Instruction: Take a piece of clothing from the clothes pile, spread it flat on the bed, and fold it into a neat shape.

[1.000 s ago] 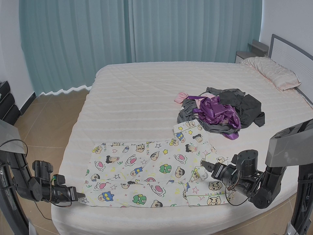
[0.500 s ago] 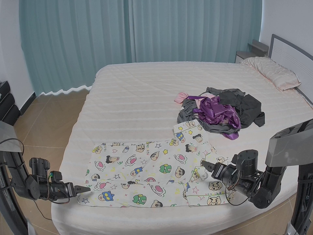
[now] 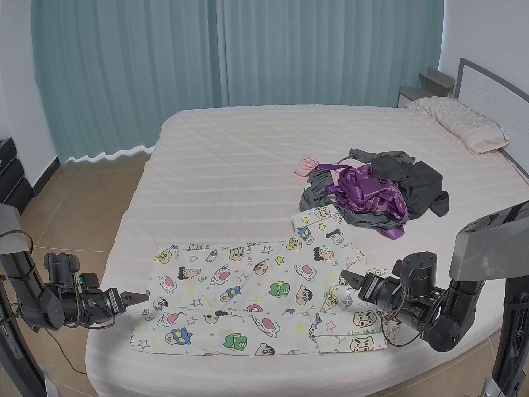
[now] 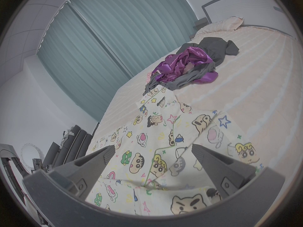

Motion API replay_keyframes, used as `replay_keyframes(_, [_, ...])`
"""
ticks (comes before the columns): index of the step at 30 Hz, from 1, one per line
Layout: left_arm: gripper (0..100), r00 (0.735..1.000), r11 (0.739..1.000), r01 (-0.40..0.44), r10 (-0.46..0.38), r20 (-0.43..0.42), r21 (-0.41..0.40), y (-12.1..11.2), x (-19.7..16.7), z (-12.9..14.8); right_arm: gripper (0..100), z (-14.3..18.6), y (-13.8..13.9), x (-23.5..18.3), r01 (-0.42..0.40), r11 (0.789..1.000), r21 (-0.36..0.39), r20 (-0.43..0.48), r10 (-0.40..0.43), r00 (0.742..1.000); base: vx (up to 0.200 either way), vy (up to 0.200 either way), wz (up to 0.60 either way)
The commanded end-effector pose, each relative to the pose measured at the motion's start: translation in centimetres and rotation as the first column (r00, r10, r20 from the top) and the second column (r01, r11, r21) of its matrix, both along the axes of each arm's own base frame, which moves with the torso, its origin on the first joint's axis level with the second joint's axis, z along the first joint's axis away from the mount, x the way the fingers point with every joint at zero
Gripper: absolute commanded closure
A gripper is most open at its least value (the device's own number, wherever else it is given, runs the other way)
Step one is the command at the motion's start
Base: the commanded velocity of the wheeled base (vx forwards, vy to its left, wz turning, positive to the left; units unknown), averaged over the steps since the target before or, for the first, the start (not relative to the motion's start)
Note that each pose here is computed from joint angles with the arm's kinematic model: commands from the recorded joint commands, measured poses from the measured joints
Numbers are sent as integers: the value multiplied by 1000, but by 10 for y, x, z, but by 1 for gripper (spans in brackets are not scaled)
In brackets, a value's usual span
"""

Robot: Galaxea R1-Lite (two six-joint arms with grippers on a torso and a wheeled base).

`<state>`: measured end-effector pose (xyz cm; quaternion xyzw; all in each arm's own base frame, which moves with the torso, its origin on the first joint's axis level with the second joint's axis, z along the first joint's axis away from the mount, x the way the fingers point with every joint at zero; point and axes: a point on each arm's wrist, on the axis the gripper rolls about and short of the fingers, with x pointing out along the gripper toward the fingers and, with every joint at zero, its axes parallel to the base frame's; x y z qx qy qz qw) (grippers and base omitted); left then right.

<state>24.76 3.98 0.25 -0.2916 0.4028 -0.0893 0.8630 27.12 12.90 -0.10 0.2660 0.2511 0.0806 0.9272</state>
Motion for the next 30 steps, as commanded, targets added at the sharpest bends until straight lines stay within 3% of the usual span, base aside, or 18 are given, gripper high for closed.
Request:
replay_keyframes(1, [0,1000,1000,-1,1,9,3,0,2,1,0,1,0,0,1,1000,1,3,-1,1000,200,0,0])
replay_keyframes(9, [0,999,1000,-15,15,43,2,-1,14,7,0,2,0,1,2,1000,4,8,-2,1000,50,0,0])
replay_keyframes(13, [0,993,994,-105,106,60,-26,-11,39,17,0,2,-2,2,10,1000,5,9,-10,1000,0,0,0])
replay_keyframes(18, [0,976,981,-188,181,118,56,-32,93,5,0,2,-3,2,11,1000,5,9,-11,1000,0,0,0])
replay_keyframes(26, [0,991,986,-124,116,70,113,-43,153,-18,0,8,-11,5,30,999,15,23,-30,999,0,0,0])
replay_keyframes(30, [0,995,983,-87,77,71,159,-41,162,-34,0,9,-11,6,30,999,16,24,-31,999,0,0,0])
